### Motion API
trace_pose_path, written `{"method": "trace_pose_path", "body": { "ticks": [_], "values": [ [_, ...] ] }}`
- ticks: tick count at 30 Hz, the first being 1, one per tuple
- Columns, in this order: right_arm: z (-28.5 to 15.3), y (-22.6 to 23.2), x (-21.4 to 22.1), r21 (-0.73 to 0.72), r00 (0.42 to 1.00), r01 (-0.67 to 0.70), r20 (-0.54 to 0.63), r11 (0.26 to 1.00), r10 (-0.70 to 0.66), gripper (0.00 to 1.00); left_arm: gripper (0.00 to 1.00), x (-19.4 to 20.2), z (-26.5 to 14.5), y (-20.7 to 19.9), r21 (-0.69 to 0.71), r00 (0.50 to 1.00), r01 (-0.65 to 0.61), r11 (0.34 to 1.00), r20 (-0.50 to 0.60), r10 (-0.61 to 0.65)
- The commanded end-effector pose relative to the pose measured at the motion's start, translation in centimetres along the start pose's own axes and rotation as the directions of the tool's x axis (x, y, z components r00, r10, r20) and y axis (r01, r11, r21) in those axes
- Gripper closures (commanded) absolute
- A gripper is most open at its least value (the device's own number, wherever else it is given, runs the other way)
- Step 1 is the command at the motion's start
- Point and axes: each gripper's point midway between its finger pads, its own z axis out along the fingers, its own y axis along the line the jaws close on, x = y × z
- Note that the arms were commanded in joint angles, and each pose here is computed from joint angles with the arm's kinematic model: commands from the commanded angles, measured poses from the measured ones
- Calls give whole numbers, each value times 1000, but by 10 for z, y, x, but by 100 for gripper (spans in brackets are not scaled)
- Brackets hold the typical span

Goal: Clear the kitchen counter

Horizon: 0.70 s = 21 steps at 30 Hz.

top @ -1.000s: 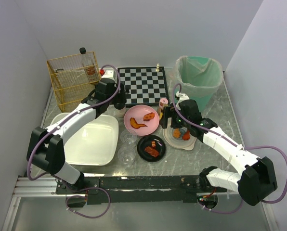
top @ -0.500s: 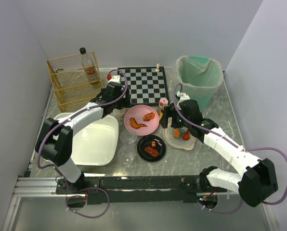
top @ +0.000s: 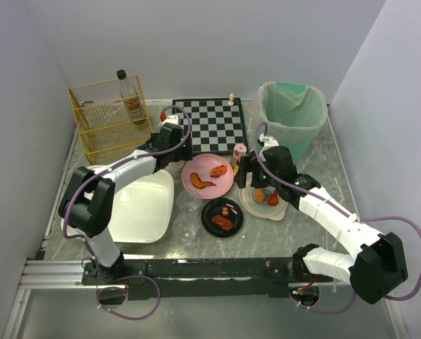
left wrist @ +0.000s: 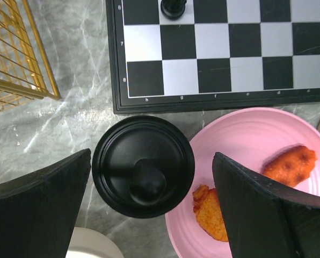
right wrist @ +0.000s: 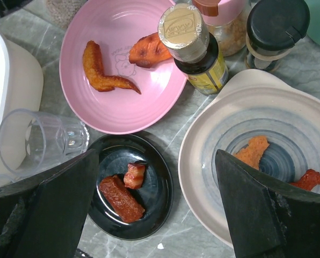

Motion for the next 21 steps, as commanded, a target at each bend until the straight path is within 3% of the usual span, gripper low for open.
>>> {"method": "trace_pose_path", "body": {
  "ticks": [1, 15, 21],
  "values": [
    [-4, 3, -15, -7, 999, -5, 49, 1000, 5, 5, 2, -2, 7, -5, 1, 1000, 18, 1000, 22, -18],
    [-3, 5, -15, -20, 999, -3, 46, 1000, 4, 5, 42, 0, 9, -1, -27, 1000, 1, 1000, 7, -1],
    [-3, 6, -16, -21, 999, -3, 47, 1000, 4, 5, 64, -19, -4, -4, -20, 999, 23, 1000, 37, -22]
  ]
}}
